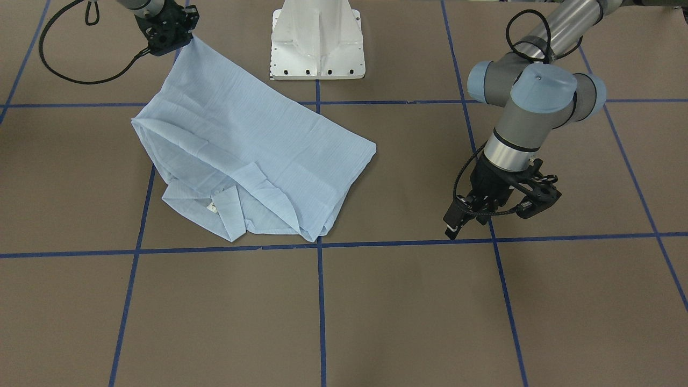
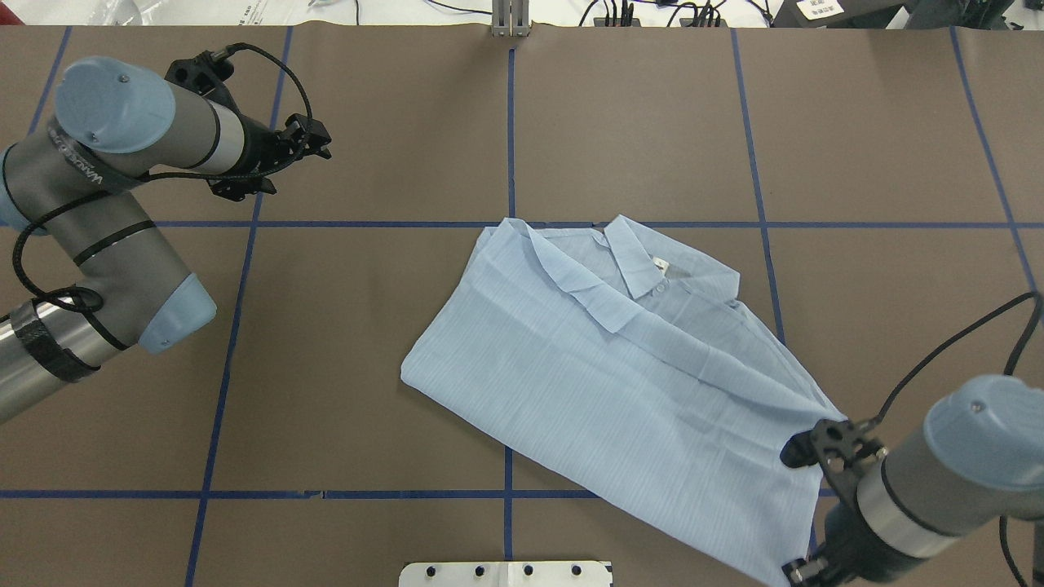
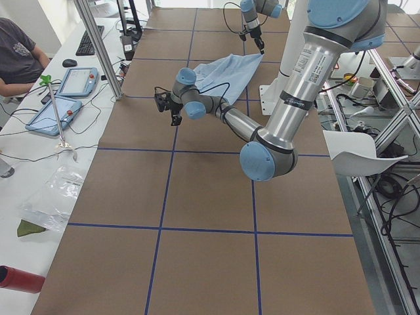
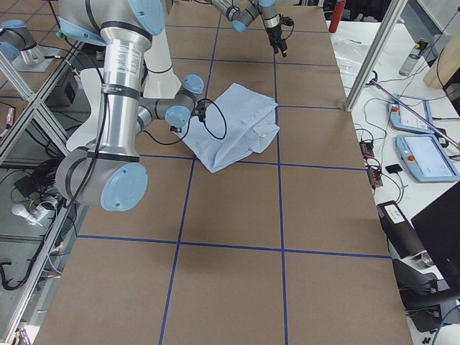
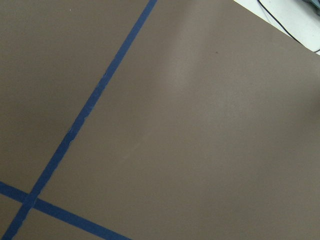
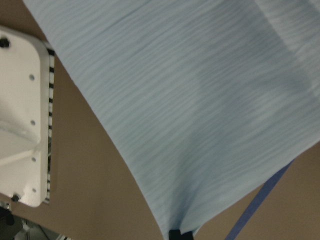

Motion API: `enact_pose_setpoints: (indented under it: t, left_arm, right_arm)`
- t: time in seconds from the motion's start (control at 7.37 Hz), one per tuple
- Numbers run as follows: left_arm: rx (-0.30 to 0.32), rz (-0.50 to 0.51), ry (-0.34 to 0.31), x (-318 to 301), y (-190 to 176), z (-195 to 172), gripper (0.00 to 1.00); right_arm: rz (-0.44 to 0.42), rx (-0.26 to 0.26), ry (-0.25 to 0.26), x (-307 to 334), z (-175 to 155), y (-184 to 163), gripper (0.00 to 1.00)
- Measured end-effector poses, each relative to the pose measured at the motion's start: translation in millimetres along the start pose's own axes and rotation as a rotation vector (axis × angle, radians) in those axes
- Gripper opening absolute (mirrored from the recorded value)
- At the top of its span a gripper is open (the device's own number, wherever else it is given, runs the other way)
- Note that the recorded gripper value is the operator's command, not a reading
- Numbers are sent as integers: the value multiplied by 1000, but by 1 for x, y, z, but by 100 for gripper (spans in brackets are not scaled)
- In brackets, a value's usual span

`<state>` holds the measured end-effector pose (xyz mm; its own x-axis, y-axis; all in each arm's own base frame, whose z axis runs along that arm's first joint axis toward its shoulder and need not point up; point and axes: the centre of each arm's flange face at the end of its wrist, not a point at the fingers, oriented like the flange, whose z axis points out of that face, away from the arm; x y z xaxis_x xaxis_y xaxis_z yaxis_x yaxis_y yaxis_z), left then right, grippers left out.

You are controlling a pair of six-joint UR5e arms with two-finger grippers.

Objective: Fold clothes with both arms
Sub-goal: 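Grasp the shirt edge with the right gripper and drag it toward the robot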

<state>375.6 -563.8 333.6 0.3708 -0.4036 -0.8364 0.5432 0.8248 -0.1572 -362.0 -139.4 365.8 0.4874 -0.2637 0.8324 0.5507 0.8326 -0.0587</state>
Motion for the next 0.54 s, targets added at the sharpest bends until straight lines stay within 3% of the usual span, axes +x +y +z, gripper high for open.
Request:
enact_pose_setpoints:
  t: [0.14, 0.27, 0.41, 0.54]
  left_arm:
    - [-1, -1, 0, 0, 1, 0, 98]
    - [-3, -1, 1, 0, 2, 0, 98]
    - [-7, 1, 5, 2, 4, -1, 98]
    - [-16, 7, 16, 6, 9, -5, 99]
  right_arm:
    - [-1, -42, -4, -13, 11, 15, 100]
    - [10, -51, -9, -19, 13, 20, 100]
    - [25, -22, -25, -23, 4, 11, 100]
    - [37, 43, -60, -30, -17, -8, 100]
